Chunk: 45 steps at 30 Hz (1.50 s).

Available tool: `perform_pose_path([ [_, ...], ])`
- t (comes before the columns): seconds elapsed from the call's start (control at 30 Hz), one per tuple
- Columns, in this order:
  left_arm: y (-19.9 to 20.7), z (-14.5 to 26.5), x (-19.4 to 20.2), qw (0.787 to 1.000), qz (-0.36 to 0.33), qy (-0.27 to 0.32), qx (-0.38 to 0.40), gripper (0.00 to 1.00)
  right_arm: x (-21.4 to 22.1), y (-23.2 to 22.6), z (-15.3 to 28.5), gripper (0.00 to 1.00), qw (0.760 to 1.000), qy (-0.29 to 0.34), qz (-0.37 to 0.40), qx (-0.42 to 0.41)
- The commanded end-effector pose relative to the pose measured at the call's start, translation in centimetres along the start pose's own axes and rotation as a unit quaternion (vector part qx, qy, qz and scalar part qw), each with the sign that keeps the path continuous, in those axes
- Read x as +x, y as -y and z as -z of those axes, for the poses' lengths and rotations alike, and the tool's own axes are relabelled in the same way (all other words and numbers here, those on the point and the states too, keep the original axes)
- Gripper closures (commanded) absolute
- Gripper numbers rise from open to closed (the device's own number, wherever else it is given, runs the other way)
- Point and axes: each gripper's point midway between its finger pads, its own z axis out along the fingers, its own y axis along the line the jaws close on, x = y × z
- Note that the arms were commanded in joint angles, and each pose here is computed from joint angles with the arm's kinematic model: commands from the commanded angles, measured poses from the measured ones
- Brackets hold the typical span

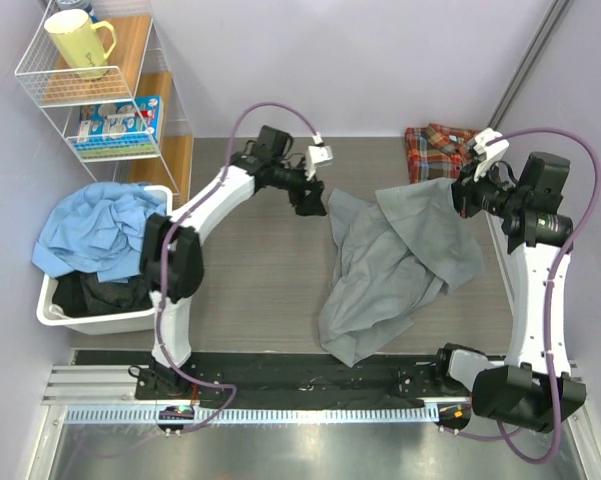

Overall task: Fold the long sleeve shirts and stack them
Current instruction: Flatten the shirt out

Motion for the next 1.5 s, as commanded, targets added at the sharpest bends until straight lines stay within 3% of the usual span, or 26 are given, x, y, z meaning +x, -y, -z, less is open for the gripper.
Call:
perform_pose_path([
  [0.0,-4.9,-4.6,-3.3,0.989,-0.145,0.01,-0.04,0.28,0.3,0.3,2.8,0.99,0.996,-0.036,0.05,0.062],
  [0.03,-5.1,-6.0,-3.7,0.987,-0.154,0.005,-0.048,0.28,0.6,0.7,3.2,0.99,0.994,-0.046,0.053,0.082],
  [0.07,-6.4,-8.4,-1.4,0.988,-0.142,-0.019,-0.053,0.29,1.2,0.8,3.6,0.99,0.993,-0.056,0.051,0.093],
  [0.1,-7.6,-8.6,-2.7,0.984,-0.156,-0.026,-0.086,0.3,1.1,0.7,4.1,0.99,0.991,-0.056,0.056,0.105],
  [0.17,-7.9,-11.8,-0.2,0.983,-0.153,-0.058,-0.083,0.3,1.9,1.4,4.9,0.99,0.986,-0.074,0.056,0.138],
  [0.3,-8.1,-13.9,3.6,0.971,-0.173,-0.14,-0.09,0.34,3.1,2.5,6.4,0.99,0.974,-0.104,0.06,0.192],
  [0.33,-7.8,-14.3,4.5,0.966,-0.184,-0.161,-0.088,0.36,3.6,2.7,6.6,0.99,0.972,-0.112,0.061,0.199],
  [0.4,-7.1,-14.6,6.6,0.956,-0.192,-0.205,-0.084,0.52,5.0,3.4,6.9,0.99,0.965,-0.136,0.057,0.217],
  [0.47,-6.8,-13.0,9.2,0.943,-0.178,-0.268,-0.085,0.71,6.1,3.6,6.6,0.99,0.963,-0.151,0.055,0.217],
  [0.53,-6.2,-10.2,10.7,0.936,-0.154,-0.307,-0.08,0.78,7.0,4.0,6.3,0.99,0.962,-0.162,0.059,0.212],
  [0.57,-5.3,-9.1,14.0,0.928,-0.131,-0.344,-0.064,0.83,7.4,4.1,5.9,0.99,0.962,-0.165,0.058,0.209],
  [0.63,-6.2,-4.9,14.2,0.92,-0.122,-0.36,-0.099,0.86,8.4,4.5,4.9,0.99,0.964,-0.177,0.053,0.192],
  [0.67,-5.2,-3.1,17.5,0.911,-0.097,-0.391,-0.087,0.87,8.5,4.7,4.5,0.99,0.965,-0.178,0.052,0.184],
  [0.77,-5.7,2.8,19.4,0.907,-0.033,-0.405,-0.109,0.88,9.3,4.6,2.5,0.99,0.974,-0.174,0.041,0.14],
  [0.9,-6.4,8.5,19.5,0.913,0.053,-0.381,-0.135,0.89,10.9,4.3,-0.2,0.99,0.981,-0.182,0.019,0.071],
  [1.1,-6.0,10.6,16.7,0.929,0.117,-0.321,-0.145,0.89,12.8,4.9,-1.8,0.99,0.977,-0.21,-0.005,0.033],
  [1.2,-2.8,9.7,12.6,0.962,0.127,-0.228,-0.079,0.72,12.2,4.0,-2.0,0.99,0.98,-0.197,-0.017,0.013],
  [1.27,-0.3,9.5,9.8,0.977,0.118,-0.173,-0.052,0.66,11.3,3.7,-2.0,0.99,0.983,-0.184,-0.019,0.01],
  [1.4,4.4,7.6,9.9,0.985,0.121,-0.124,0.014,0.56,10.0,4.1,-1.8,0.99,0.985,-0.171,-0.015,0.022],
  [1.47,5.7,6.9,10.0,0.988,0.105,-0.114,0.027,0.56,9.1,4.0,-1.8,0.99,0.987,-0.16,-0.013,0.02],
])
